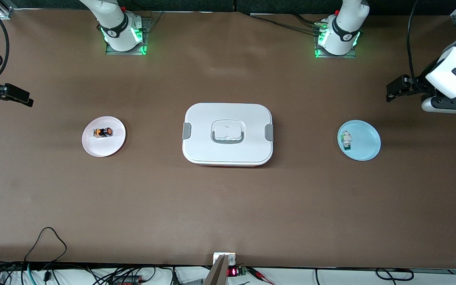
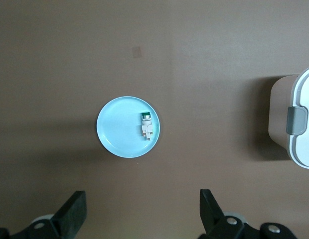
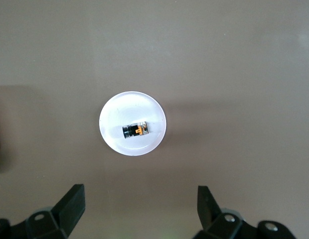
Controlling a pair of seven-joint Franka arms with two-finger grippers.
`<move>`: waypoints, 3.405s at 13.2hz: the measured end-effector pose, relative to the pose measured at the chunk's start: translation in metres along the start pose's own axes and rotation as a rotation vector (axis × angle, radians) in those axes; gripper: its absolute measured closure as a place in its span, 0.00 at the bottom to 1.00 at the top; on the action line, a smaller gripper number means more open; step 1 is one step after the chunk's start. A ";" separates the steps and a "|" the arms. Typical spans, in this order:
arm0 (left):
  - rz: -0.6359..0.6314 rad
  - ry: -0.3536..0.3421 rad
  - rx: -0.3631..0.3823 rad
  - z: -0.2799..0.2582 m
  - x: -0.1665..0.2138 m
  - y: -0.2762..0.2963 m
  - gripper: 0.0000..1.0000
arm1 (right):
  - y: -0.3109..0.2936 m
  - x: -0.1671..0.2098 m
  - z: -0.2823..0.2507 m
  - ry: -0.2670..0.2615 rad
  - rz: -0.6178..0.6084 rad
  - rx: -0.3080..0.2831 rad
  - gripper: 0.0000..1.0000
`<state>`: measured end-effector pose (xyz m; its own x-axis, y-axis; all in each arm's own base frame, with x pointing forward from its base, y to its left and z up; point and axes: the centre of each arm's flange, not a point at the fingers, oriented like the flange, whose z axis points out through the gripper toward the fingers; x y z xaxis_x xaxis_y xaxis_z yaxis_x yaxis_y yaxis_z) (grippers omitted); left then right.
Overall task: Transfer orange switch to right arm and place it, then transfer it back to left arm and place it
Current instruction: 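Lower the right gripper back down over the switch on the pink plate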
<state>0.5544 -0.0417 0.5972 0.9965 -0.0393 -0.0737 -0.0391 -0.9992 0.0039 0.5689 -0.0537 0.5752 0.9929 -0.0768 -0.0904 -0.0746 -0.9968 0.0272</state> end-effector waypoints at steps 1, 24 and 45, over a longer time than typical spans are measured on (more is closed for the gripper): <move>0.000 0.000 0.000 0.000 0.000 0.000 0.00 | 0.000 0.000 0.000 0.000 0.000 0.000 0.00; -0.001 -0.002 0.000 0.000 0.000 0.000 0.00 | -0.027 0.065 0.122 -0.113 -0.039 -0.013 0.00; -0.009 -0.018 -0.017 0.002 -0.001 -0.003 0.00 | -0.044 -0.004 0.349 -0.057 -0.207 0.007 0.00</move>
<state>0.5530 -0.0382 0.5955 0.9953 -0.0305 -0.0916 -0.0288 -0.9994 0.0201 0.5356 -0.0163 0.2269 0.9804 0.1285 -0.1494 0.1292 -0.9916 -0.0051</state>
